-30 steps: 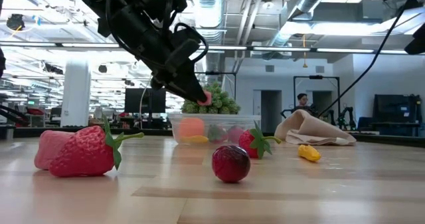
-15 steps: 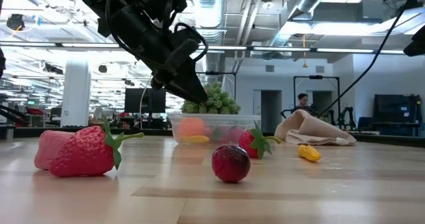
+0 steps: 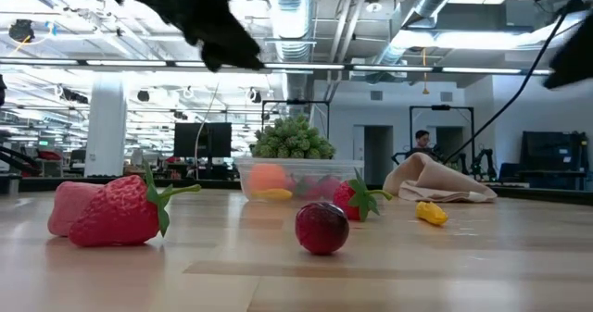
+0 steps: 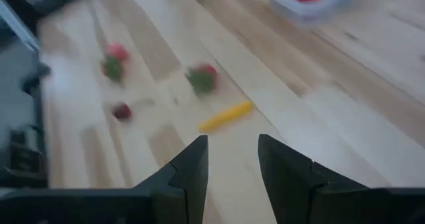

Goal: Pick and placing Produce into tupperware
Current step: Put the red strawberry into the transparent container

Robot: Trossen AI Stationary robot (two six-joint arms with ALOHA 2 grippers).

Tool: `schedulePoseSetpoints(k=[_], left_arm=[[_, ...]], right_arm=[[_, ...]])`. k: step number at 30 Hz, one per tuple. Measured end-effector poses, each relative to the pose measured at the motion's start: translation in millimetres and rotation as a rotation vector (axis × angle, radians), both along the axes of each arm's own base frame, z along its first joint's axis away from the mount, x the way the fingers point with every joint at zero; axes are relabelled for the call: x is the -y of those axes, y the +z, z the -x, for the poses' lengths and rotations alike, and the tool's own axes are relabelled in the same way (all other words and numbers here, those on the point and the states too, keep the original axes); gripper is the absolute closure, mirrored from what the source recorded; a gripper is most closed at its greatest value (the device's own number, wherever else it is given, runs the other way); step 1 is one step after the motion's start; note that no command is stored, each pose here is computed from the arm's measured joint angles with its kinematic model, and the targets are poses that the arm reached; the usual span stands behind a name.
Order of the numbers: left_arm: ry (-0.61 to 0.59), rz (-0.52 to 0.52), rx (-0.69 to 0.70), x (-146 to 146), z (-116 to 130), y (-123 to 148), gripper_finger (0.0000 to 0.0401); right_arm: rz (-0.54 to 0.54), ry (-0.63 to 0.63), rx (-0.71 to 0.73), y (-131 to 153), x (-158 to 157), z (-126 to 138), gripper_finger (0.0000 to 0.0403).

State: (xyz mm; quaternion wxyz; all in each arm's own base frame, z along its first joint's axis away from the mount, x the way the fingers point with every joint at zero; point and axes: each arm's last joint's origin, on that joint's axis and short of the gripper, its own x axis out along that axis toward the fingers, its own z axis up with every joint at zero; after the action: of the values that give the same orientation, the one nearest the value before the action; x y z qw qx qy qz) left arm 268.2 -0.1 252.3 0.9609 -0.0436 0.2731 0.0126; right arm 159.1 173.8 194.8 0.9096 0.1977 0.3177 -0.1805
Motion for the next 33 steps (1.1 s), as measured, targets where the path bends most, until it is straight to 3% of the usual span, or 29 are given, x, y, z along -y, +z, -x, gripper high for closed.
schedulePoseSetpoints(k=[4, 10, 14, 23, 33], left_arm=[[-0.011, 0.003, -0.043, 1.9, 22.4, 11.4, 0.023], [-0.029, -0.016, -0.048, 10.1, 47.3, 25.6, 0.023], [-0.031, -0.033, -0.033, 15.5, 59.3, 32.9, 0.023], [-0.02, -0.043, -0.066, 30.5, 81.0, 37.1, 0.023], [-0.012, -0.078, -0.066, 41.0, 88.2, 38.0, 0.023]], right_arm=[[-0.037, 0.019, 0.055, 6.6, 6.9, -26.8, 0.0278], [-0.096, 0.155, 0.009, -1.4, 22.8, -70.1, 0.0276], [-0.155, 0.185, 0.023, -12.9, 28.4, -92.8, 0.0252], [-0.23, 0.175, 0.032, -39.6, 31.0, -117.1, 0.0156], [-0.19, 0.116, -0.029, -60.0, 37.1, -146.3, 0.0143]])
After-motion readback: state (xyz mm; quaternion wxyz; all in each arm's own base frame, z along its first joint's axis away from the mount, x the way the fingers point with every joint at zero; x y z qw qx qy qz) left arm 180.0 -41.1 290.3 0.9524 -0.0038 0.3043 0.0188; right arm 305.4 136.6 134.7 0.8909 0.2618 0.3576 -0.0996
